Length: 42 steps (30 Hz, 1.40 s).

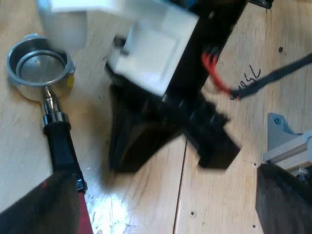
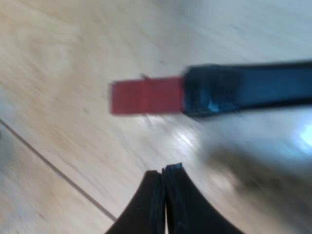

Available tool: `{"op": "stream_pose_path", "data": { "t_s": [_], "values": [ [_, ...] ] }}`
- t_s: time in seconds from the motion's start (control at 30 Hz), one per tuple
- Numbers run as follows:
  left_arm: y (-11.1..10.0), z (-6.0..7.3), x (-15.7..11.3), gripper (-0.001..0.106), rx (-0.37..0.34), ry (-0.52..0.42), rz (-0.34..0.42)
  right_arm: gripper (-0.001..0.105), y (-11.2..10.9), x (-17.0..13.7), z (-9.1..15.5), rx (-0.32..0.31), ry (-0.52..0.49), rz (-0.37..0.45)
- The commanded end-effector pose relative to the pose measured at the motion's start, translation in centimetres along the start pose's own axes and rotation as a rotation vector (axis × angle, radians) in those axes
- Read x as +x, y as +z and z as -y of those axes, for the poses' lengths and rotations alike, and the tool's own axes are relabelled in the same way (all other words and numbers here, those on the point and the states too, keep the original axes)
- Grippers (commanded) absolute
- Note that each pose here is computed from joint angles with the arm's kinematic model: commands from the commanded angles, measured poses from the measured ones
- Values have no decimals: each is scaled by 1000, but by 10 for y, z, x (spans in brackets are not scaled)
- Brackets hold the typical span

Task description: Put the handle in the coffee machine

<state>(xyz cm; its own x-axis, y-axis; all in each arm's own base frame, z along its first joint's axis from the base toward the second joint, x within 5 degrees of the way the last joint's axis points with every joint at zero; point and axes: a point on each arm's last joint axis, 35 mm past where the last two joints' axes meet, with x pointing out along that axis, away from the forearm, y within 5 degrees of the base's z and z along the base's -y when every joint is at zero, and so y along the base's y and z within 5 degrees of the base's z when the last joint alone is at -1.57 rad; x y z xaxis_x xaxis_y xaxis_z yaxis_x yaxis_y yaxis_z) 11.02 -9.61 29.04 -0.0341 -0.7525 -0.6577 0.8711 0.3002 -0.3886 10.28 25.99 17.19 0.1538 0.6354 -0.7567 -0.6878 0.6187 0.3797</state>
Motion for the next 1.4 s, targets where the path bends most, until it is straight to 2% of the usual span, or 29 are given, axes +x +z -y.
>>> {"op": "stream_pose_path", "data": {
  "t_s": [0.03, 0.2, 0.33, 0.37, 0.43, 0.47, 0.63, 0.7, 0.77, 0.8, 0.83, 0.97, 1.0, 1.03, 1.1, 1.2, 1.27, 1.4],
  "values": [
    [0, 3, -5, 75, 15, 15, 20, 0, 1, -29, -2, -11, -40, 9],
    [-2, 9, -13, 75, 37, 35, 58, 0, 3, -65, -5, -16, -74, 72],
    [-6, 18, -25, 75, 66, 72, 116, 0, 3, -69, -5, -16, -89, 86],
    [-11, 26, -35, 75, 90, 135, 152, 0, 3, -91, -4, -71, -135, 140],
    [-13, 30, -40, 75, 106, 172, 173, 0, 2, -98, -4, -113, -153, 159],
    [-17, 37, -47, 75, 133, 218, 200, 0, 2, -105, -4, -136, -169, 180],
    [-28, 52, -60, 75, 192, 300, 268, 0, 7, -121, -5, -134, -232, 248],
    [-32, 59, -65, 75, 215, 310, 301, 0, 11, -129, -6, -157, -265, 286],
    [-35, 62, -67, 75, 215, 313, 318, 6, 16, -134, -9, -207, -280, 306],
    [-35, 62, -67, 75, 211, 312, 318, 6, 16, -134, -9, -207, -280, 306],
    [-40, 67, -70, 75, 146, 303, 342, 20, 20, -137, -11, -226, -299, 325],
    [-44, 67, -69, 75, 75, 287, 323, 53, 22, -139, -11, -221, -316, 338],
    [-45, 66, -68, 75, 62, 285, 320, 68, 22, -139, -11, -201, -325, 346],
    [-45, 66, -68, 75, 59, 284, 320, 71, 22, -139, -10, -163, -325, 354],
    [-44, 66, -67, 75, 63, 286, 325, 71, 23, -139, -8, -125, -326, 361],
    [-44, 65, -67, 75, 64, 286, 326, 72, 25, -137, -4, -119, -313, 342],
    [-45, 65, -66, 75, 61, 285, 322, 78, 26, -134, 0, -130, -299, 315],
    [-45, 64, -65, 75, 61, 281, 321, 102, 30, -124, 9, -107, -267, 259]
  ]
}}
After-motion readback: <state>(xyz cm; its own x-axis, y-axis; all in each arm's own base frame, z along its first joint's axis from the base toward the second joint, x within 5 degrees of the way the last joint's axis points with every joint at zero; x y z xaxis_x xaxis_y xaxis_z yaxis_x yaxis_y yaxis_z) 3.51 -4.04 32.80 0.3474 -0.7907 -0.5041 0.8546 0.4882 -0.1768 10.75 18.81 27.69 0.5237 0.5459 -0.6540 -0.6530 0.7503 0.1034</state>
